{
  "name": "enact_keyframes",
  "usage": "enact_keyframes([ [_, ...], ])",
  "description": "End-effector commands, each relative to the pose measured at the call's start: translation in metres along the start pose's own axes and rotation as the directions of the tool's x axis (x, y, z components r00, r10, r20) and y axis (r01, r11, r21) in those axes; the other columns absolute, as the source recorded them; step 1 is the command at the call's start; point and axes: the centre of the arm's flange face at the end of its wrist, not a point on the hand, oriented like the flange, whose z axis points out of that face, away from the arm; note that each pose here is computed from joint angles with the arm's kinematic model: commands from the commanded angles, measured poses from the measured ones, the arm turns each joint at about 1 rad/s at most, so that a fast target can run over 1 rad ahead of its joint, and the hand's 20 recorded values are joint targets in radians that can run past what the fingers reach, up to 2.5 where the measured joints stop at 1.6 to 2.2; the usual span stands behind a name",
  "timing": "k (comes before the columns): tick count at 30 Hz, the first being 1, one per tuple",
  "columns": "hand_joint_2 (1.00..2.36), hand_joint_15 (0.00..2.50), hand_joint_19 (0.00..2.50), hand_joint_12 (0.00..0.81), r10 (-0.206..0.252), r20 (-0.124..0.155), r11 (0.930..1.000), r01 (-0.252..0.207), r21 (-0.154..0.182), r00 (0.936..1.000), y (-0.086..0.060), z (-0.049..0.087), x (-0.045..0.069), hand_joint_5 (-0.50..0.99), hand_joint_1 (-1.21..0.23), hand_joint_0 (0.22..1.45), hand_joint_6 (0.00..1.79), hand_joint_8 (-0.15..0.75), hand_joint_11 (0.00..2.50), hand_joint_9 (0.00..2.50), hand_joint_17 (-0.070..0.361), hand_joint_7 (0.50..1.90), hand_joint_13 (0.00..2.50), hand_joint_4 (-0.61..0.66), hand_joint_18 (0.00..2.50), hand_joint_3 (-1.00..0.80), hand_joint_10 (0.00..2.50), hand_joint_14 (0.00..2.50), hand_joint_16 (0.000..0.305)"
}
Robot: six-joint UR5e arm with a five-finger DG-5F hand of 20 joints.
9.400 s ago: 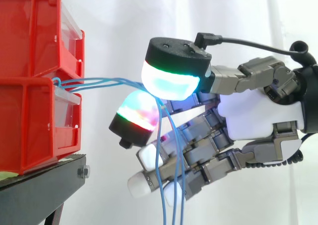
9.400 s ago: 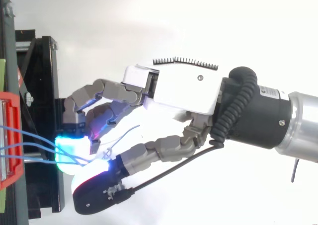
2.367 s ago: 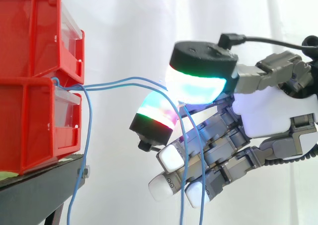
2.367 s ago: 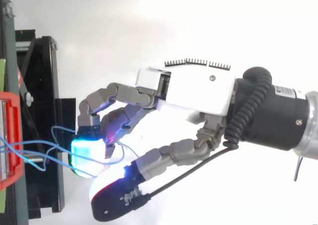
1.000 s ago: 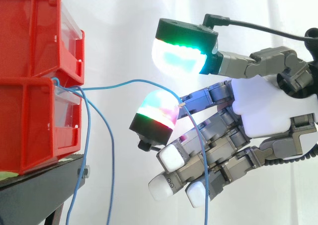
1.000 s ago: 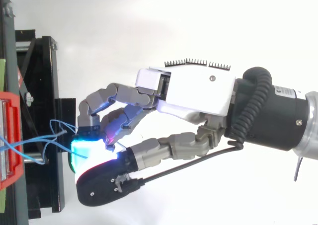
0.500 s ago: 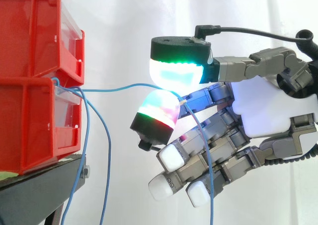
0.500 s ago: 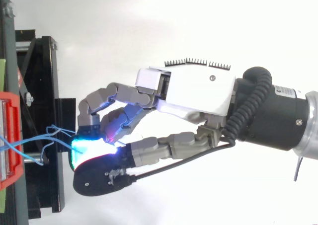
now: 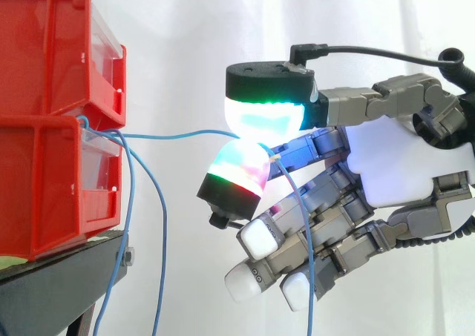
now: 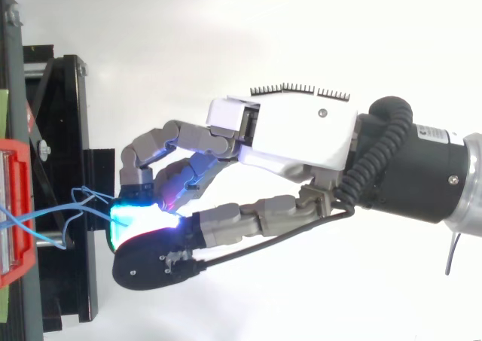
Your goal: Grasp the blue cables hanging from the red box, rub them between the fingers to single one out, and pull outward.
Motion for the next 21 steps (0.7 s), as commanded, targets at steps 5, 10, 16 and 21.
enact_keyframes([
  [5,1.03,0.46,0.61,0.368,-0.015,0.015,0.9995,0.014,0.028,0.9998,0.008,-0.009,-0.006,-0.18,-0.75,0.59,0.85,0.34,0.56,0.81,0.11,1.24,0.7,0.21,0.57,-0.05,0.01,0.02,0.049],
  [10,1.03,0.46,0.61,0.369,-0.028,0.019,0.9989,0.028,0.038,0.9994,0.017,-0.016,-0.011,-0.18,-0.75,0.59,0.85,0.344,0.56,0.81,0.11,1.24,0.7,0.22,0.57,-0.05,0.01,0.02,0.049],
  [16,1.03,0.46,0.61,0.369,-0.091,0.057,0.9942,0.088,0.061,0.9942,0.027,-0.025,-0.02,-0.18,-0.76,0.59,0.85,0.344,0.56,0.81,0.11,1.23,0.7,0.22,0.57,-0.05,0.01,0.02,0.049],
  [21,1.03,0.46,0.61,0.368,-0.115,0.117,0.9922,0.108,0.063,0.9866,0.037,-0.031,-0.029,-0.18,-0.76,0.6,0.85,0.345,0.56,0.81,0.11,1.23,0.7,0.21,0.57,-0.05,0.01,0.02,0.049],
])
